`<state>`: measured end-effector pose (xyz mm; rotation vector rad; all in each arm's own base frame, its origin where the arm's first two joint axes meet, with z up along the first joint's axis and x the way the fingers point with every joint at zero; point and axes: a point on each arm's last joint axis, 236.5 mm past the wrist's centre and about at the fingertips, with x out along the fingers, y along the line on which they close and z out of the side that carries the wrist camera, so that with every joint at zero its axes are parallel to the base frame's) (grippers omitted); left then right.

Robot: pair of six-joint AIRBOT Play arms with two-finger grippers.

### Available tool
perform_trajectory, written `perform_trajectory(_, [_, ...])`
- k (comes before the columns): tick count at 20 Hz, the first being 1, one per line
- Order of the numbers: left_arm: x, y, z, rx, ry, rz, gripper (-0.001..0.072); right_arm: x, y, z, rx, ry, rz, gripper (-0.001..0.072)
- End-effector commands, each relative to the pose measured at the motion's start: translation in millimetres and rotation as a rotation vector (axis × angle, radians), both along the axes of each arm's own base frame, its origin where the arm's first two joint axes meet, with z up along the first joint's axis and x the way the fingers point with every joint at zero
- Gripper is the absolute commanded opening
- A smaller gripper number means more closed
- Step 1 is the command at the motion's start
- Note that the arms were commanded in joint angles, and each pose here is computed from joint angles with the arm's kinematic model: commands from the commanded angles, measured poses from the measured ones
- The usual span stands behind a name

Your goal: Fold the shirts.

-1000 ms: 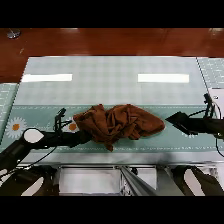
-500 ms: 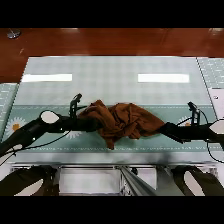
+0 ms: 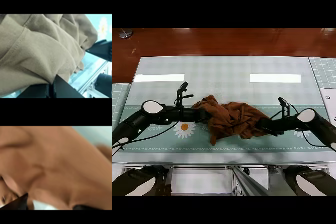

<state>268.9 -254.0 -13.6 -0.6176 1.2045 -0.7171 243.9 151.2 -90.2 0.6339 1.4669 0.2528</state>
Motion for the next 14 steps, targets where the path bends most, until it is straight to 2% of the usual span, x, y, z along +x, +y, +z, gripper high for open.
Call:
perform_trajectory(1, [3.3,1.8,2.1,-0.001,-0.009,0.005,0.0024,28.8,15.5,-8.9,0.012,0.012,-0.006,0.0455])
perform_trajectory(2, [6.0,2.6,3.5,0.001,-0.024,0.003,0.0024,36.2,17.7,-7.5,0.011,0.000,0.025,0.0149])
perform_trajectory(3, [9.6,4.0,9.1,-0.005,-0.039,-0.001,0.0024,45.9,21.2,0.7,0.015,-0.035,0.074,0.0029])
perform_trajectory(6, [32.2,17.0,70.5,-0.083,-0.114,-0.021,0.0024,97.0,16.0,70.9,-0.013,-0.202,0.165,0.0028])
perform_trajectory(10, [98.4,71.4,210.8,-0.110,-0.452,0.122,0.0023,181.5,-18.4,280.3,-0.094,-0.672,0.116,0.0027])
perform_trajectory(12, [103.9,91.3,285.2,-0.111,-0.612,0.149,0.0023,176.3,-25.2,394.5,-0.129,-0.921,0.113,0.0027])
perform_trajectory(14, [86.1,100.5,352.7,-0.097,-0.759,0.126,0.0023,136.5,-23.5,475.5,-0.161,-1.091,0.156,0.0027])
